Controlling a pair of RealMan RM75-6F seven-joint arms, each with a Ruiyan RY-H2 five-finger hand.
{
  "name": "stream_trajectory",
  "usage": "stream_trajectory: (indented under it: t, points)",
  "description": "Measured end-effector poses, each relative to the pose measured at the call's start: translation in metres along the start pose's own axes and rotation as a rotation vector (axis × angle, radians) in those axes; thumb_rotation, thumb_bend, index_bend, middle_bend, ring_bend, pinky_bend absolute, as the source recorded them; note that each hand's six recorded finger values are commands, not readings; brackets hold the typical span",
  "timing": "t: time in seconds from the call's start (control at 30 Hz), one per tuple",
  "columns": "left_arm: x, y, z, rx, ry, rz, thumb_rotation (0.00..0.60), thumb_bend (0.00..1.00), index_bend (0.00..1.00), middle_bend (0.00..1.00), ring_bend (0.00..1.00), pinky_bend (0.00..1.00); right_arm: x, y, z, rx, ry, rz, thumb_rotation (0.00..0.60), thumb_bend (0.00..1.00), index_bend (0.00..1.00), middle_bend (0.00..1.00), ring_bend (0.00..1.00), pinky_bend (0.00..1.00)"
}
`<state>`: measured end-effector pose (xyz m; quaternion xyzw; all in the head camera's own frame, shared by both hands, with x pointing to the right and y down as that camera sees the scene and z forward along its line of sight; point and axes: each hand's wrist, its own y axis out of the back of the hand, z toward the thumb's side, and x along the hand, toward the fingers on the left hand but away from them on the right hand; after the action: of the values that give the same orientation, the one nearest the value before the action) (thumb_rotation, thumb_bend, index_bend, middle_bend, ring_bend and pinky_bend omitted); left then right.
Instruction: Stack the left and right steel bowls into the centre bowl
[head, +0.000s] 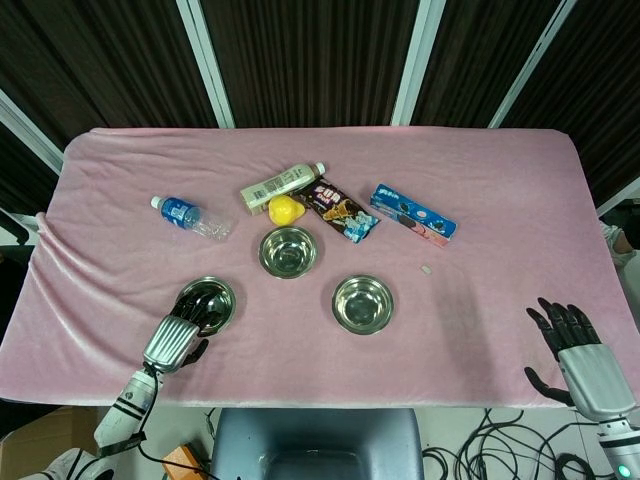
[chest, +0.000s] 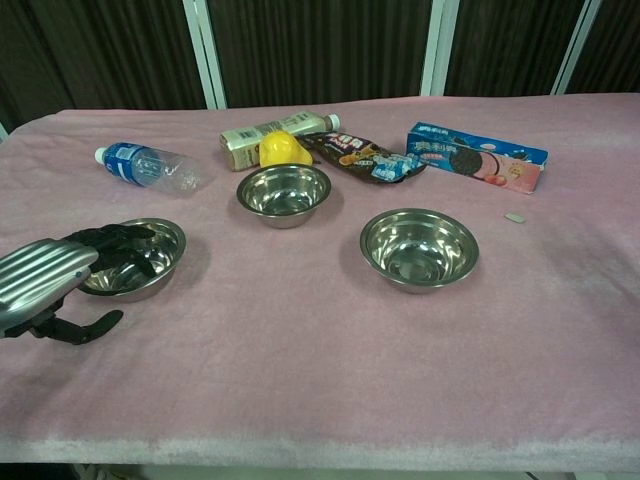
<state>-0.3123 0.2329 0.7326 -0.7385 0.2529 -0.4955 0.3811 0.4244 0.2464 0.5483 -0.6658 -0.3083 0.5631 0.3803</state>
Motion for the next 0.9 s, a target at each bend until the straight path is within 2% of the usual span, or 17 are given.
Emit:
stream_trajectory:
  t: [0.13,0.27,0.47,0.7,0.8,0.9]
  points:
    - [0.005,0.001,-0.003,-0.010,0.021,0.038,0.600,0.45,0.62,0.19,0.06,0.10,0.001,0.000,0.000,-0.001,0.000,0.001,0.600,0.44,0.06,0.00,0.00,0.00]
    - [0.009,0.008,-0.004,-0.029,0.039,0.108,0.600,0.48,0.70,0.26,0.10,0.10,0.002,0.000,0.000,-0.002,0.001,0.004,0.600,0.44,0.06,0.00,0.00,0.00]
    - [0.021,0.025,-0.003,-0.108,0.063,0.229,0.600,0.48,0.73,0.28,0.12,0.11,0.003,0.001,-0.001,-0.008,-0.005,0.004,0.600,0.44,0.06,0.00,0.00,0.00]
    - [0.055,0.062,0.007,-0.202,0.060,0.364,0.600,0.45,0.73,0.29,0.12,0.11,0.004,0.005,-0.005,-0.024,-0.012,-0.001,0.600,0.44,0.06,0.00,0.00,0.00]
    - [0.076,0.079,0.020,-0.229,0.041,0.403,0.600,0.43,0.72,0.31,0.14,0.12,0.005,0.008,-0.007,-0.032,-0.016,-0.006,0.600,0.44,0.06,0.00,0.00,0.00]
    - [0.100,0.085,0.038,-0.257,0.028,0.402,0.600,0.43,0.71,0.32,0.15,0.12,0.005,0.010,-0.010,-0.041,-0.023,-0.012,0.600,0.44,0.06,0.00,0.00,0.00]
